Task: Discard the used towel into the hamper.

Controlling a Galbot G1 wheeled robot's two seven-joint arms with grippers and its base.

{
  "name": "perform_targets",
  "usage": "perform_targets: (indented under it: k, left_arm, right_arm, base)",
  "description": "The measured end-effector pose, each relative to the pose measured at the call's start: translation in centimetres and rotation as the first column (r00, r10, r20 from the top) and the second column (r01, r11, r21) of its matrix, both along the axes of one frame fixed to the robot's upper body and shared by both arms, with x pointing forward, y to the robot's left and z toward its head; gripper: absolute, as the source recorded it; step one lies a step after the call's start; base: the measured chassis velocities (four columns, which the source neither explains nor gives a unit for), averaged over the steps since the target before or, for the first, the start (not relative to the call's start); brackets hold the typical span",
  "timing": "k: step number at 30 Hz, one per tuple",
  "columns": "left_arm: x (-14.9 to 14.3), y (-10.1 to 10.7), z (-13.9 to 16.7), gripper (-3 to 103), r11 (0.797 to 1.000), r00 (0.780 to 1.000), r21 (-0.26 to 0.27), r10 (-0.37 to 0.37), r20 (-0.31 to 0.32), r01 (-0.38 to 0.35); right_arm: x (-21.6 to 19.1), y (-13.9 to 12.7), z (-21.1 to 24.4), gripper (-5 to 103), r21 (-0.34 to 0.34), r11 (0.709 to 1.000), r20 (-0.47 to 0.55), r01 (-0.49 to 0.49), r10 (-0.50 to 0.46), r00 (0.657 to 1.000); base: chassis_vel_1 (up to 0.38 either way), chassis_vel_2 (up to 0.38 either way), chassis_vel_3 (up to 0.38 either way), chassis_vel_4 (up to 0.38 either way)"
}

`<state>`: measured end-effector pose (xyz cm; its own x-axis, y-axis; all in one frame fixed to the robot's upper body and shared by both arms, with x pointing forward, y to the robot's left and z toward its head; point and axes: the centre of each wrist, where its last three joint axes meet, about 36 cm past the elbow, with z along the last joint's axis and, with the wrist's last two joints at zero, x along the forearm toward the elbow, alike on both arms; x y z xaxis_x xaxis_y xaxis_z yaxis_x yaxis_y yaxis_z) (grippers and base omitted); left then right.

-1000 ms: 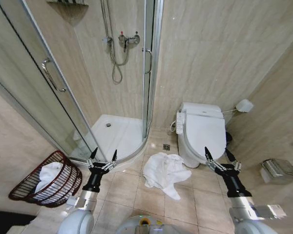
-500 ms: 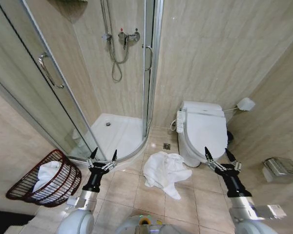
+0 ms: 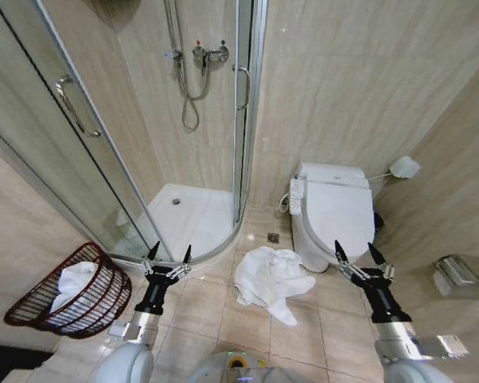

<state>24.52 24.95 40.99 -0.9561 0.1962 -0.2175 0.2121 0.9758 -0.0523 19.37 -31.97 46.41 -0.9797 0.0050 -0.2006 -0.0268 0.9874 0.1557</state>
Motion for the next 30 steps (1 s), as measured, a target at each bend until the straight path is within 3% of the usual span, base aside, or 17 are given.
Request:
perform_targets:
  k: [30]
  left_arm:
    - [0.0, 0.0, 0.0, 100, 1.0, 1.0, 0.0, 0.0, 0.0, 0.0]
  right_arm:
    - [0.0, 0.0, 0.0, 100, 0.0, 1.0, 0.0, 0.0, 0.0, 1.0]
  base:
    - [0.0, 0.0, 0.0, 0.0]
